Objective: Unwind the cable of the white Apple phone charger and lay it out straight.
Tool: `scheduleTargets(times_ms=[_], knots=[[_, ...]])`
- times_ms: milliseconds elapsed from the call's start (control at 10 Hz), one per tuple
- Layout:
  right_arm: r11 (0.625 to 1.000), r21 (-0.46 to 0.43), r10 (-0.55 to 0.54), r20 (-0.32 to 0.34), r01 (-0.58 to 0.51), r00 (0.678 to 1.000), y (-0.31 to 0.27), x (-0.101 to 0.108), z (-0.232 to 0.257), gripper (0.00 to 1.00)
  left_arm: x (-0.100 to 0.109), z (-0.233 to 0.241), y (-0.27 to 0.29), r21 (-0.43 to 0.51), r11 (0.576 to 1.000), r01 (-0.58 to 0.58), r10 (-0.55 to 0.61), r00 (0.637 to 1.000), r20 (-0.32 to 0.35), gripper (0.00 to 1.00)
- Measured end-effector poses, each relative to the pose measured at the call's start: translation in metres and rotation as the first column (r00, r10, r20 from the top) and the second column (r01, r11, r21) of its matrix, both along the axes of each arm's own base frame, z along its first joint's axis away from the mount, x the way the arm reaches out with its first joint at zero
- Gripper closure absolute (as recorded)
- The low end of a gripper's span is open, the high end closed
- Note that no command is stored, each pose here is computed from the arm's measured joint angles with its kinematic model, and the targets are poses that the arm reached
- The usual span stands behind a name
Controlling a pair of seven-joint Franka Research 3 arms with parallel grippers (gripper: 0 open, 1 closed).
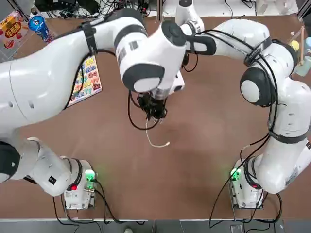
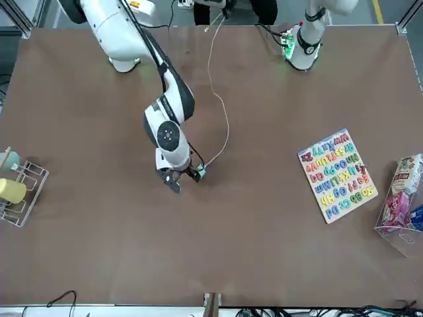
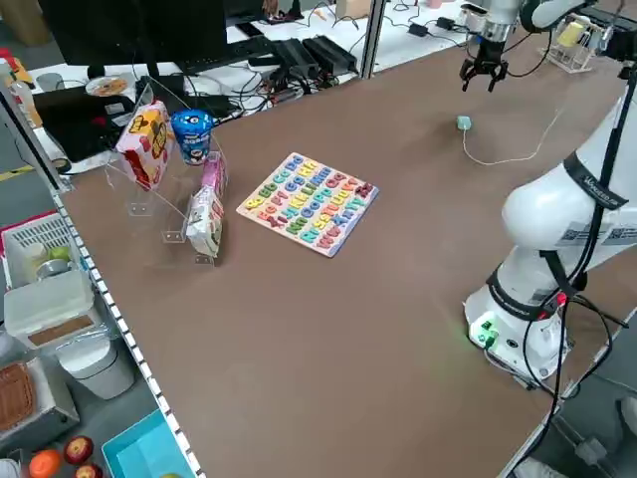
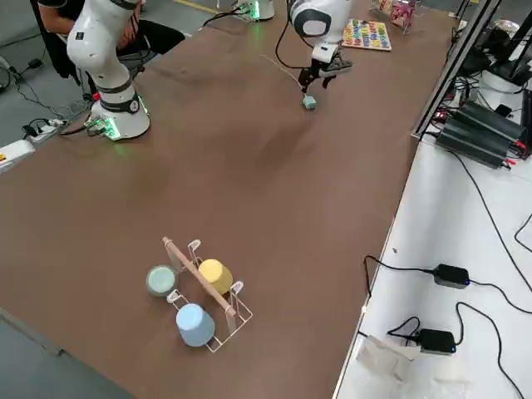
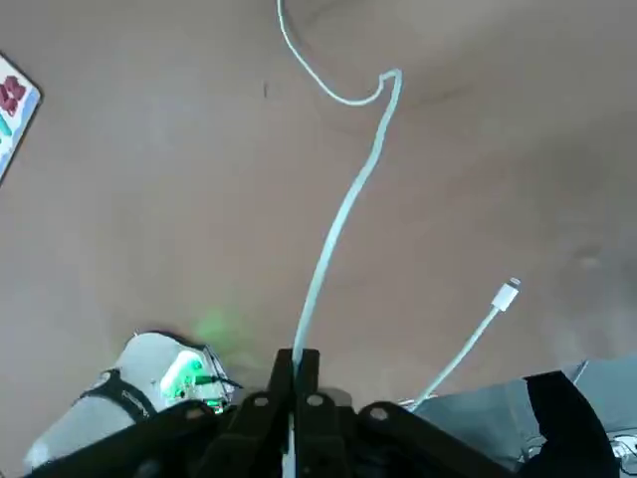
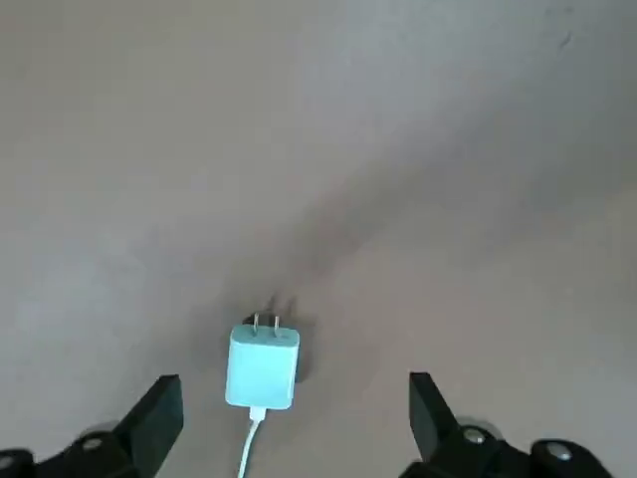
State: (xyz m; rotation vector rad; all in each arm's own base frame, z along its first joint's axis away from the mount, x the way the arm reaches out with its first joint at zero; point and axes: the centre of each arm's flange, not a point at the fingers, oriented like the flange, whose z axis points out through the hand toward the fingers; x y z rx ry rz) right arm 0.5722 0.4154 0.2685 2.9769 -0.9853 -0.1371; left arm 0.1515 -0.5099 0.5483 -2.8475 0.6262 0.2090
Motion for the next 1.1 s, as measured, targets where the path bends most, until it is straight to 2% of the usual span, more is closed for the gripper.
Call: scheduleTargets(times_ms=[400, 800, 1100], knots=[[0.992, -0.058, 0.116, 0.014, -0.115, 0.993, 0.045, -0.036, -0.045, 0.0, -0.01, 0.022, 0.008, -0.006, 1.0, 0.004, -0.003, 0.999, 0.033, 0.97], [0.98, -0.098, 0.176, 0.027, -0.172, 0.984, 0.057, -0.046, -0.061, 0.0, -0.015, 0.021, 0.006, -0.013, 0.999, 0.048, -0.048, 0.998, 0.027, 0.97], [0.989, -0.07, 0.138, 0.069, -0.133, 0.988, 0.064, -0.037, -0.062, 0.0, -0.014, 0.02, 0.004, -0.026, 0.998, 0.054, -0.053, 0.998, 0.026, 0.97]])
